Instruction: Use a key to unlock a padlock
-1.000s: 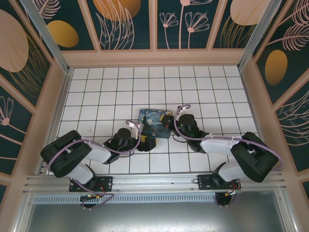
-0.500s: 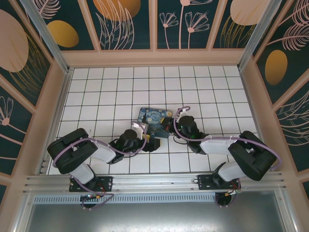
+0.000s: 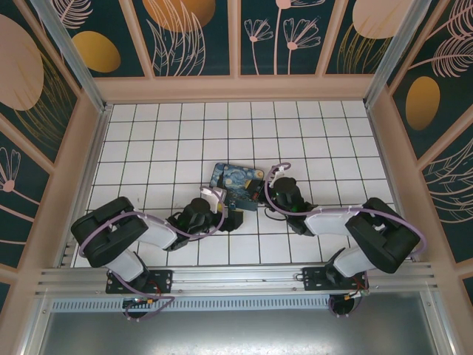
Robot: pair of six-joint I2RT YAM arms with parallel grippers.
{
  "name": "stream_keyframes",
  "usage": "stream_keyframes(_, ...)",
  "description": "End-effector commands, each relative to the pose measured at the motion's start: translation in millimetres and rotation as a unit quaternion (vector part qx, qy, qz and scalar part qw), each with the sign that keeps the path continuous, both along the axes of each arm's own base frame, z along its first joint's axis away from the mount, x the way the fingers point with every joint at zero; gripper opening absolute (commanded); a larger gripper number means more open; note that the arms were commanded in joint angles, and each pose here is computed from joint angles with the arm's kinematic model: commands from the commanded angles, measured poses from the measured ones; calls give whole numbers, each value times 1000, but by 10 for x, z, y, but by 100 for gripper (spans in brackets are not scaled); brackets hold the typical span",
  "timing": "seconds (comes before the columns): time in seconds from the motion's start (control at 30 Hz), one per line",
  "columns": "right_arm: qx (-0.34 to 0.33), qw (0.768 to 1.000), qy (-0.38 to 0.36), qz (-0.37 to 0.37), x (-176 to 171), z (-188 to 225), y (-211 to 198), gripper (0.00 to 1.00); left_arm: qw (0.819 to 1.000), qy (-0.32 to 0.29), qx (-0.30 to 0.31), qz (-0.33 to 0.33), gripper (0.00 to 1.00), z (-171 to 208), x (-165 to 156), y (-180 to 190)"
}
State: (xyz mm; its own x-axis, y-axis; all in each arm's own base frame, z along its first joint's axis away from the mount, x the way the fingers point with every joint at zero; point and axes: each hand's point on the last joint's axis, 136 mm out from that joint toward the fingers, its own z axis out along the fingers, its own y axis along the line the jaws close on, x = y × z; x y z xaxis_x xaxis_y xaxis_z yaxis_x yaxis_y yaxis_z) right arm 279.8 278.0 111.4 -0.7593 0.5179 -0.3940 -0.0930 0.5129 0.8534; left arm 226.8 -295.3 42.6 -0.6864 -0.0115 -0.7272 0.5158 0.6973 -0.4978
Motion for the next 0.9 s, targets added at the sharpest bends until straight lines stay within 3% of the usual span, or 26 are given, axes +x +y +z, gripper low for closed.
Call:
stream_keyframes(0.0, 19, 1000, -7, 4, 18, 61, 28, 0, 1000, -18, -8, -21, 93, 49, 21, -120)
stream_keyframes(0.57, 9, 1000, 0, 9, 33, -23, 73, 0, 995, -21, -67, -65, 94, 307, -74, -350)
stream_keyframes(0.87, 10, 1000, -1, 9, 20, -24, 82, 0, 999, -26, -16, -10, 94, 149, 96, -209)
